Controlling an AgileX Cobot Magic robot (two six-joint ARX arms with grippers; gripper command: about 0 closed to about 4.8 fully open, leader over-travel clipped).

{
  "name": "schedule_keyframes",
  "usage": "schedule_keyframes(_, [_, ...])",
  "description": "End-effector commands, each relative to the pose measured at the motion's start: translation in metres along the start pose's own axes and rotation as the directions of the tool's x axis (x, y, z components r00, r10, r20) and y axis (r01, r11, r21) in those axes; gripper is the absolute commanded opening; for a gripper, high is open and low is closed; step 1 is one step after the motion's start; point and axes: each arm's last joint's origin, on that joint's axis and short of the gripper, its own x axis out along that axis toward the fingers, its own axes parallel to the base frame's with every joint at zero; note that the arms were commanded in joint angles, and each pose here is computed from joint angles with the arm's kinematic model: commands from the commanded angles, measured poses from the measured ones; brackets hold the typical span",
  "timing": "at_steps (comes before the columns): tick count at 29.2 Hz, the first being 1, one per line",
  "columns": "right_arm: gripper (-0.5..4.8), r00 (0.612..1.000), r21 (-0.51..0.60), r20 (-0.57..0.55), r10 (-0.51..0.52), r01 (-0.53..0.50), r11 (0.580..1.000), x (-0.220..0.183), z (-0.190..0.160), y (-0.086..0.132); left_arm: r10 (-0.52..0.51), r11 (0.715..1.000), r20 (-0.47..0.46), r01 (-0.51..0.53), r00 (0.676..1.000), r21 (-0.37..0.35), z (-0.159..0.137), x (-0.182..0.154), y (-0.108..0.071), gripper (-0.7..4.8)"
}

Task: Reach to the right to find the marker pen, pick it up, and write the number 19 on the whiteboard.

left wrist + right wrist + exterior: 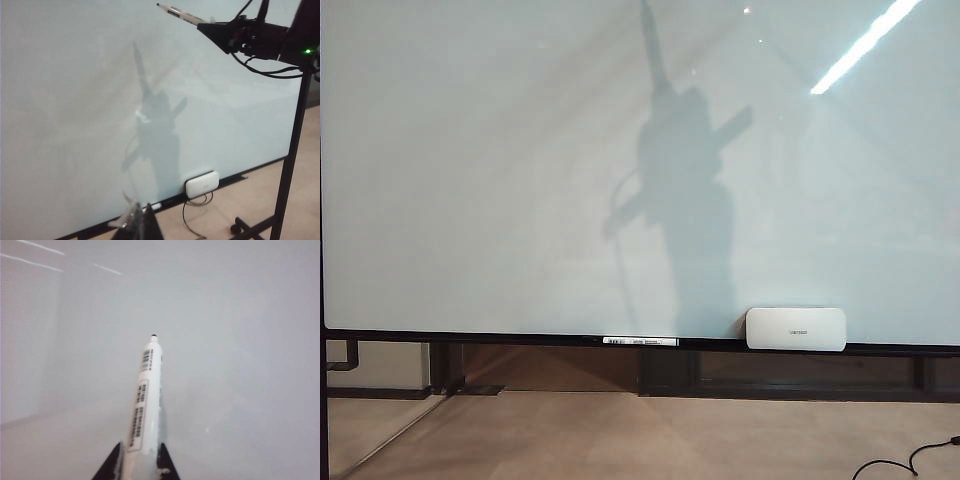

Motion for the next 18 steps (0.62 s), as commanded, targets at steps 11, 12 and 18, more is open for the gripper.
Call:
schedule_keyframes(11, [-0.05,0.995,-0.023,0.104,-0.005,0.008,1.0,0.015,-0.016,0.0,-0.019,0.999,-0.048,0.02,0.999,0.038,-0.001,0.017,0.003,-0.05])
schedule_keyframes(12, [-0.05,0.992,-0.026,0.125,-0.007,0.01,1.0,0.016,-0.016,0.0,-0.015,0.999,-0.043,0.017,0.999,0.04,0.0,0.017,0.003,-0.05])
schedule_keyframes(18, [-0.05,0.985,-0.019,0.152,-0.083,0.087,0.996,0.021,-0.023,-0.002,-0.014,0.999,-0.024,0.015,1.0,0.044,0.002,0.017,0.003,-0.05])
